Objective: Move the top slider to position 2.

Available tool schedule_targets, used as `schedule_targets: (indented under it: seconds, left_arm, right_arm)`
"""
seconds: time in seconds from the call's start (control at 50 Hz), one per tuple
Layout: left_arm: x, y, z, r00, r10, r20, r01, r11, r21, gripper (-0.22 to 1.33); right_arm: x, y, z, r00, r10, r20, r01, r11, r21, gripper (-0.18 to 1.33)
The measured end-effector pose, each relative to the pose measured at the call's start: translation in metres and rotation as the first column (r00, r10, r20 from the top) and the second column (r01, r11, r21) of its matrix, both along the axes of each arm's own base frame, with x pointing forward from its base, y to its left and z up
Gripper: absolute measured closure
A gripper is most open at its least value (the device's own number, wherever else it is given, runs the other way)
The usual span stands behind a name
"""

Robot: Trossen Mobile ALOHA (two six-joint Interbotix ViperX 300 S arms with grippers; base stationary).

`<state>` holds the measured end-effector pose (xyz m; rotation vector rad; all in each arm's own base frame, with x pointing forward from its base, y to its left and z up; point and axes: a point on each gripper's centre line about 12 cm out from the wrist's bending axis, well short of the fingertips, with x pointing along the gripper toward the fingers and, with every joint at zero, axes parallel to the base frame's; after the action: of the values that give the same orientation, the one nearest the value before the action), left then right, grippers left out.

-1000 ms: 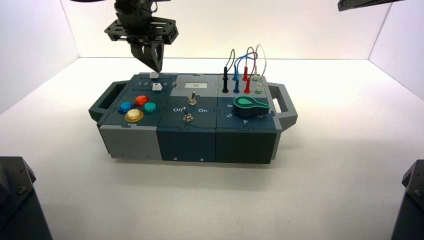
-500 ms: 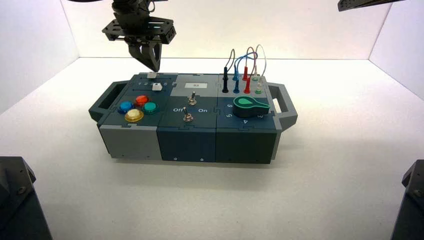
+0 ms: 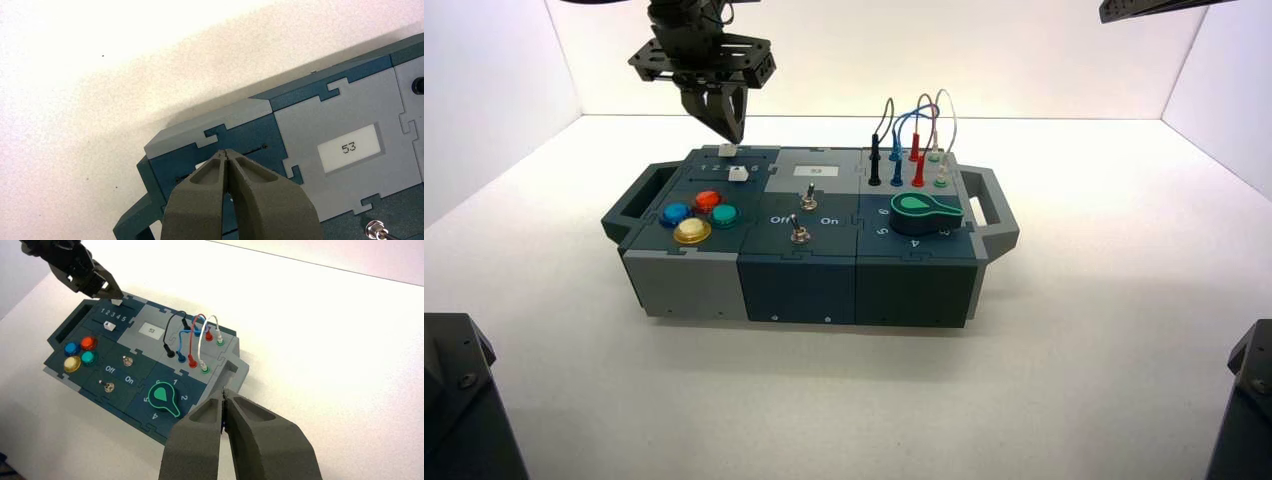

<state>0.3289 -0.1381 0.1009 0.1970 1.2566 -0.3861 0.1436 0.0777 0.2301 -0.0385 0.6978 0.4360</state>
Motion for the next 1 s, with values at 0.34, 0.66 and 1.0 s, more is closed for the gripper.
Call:
schedule_targets:
  seconds: [0.34, 0.66, 1.0]
  left_arm:
    - [0.001, 0.005, -0.0008, 1.0, 0.011, -0.002, -0.011, 1.0, 0.003, 1.28]
    - [0.0015, 0.006, -0.0013, 1.0, 0.012, -0.002, -0.012, 1.0, 0.003, 1.28]
    - [0.0023, 0.0051, 0.0, 1.0, 0.006, 0.003, -0.006, 1.0, 0.003, 1.28]
  right_arm:
    - [0.0001, 0.0002, 0.0006, 1.0, 0.0, 0.001, 0.0, 1.0, 0.002, 1.29]
    - [0.0003, 0.0001, 0.0003, 1.0, 0.0, 0.0, 0.0, 1.0, 0.0, 1.29]
    - [0.001, 0.0005, -0.0009, 1.0, 0.0, -0.007, 0.0, 1.0, -0.004, 1.29]
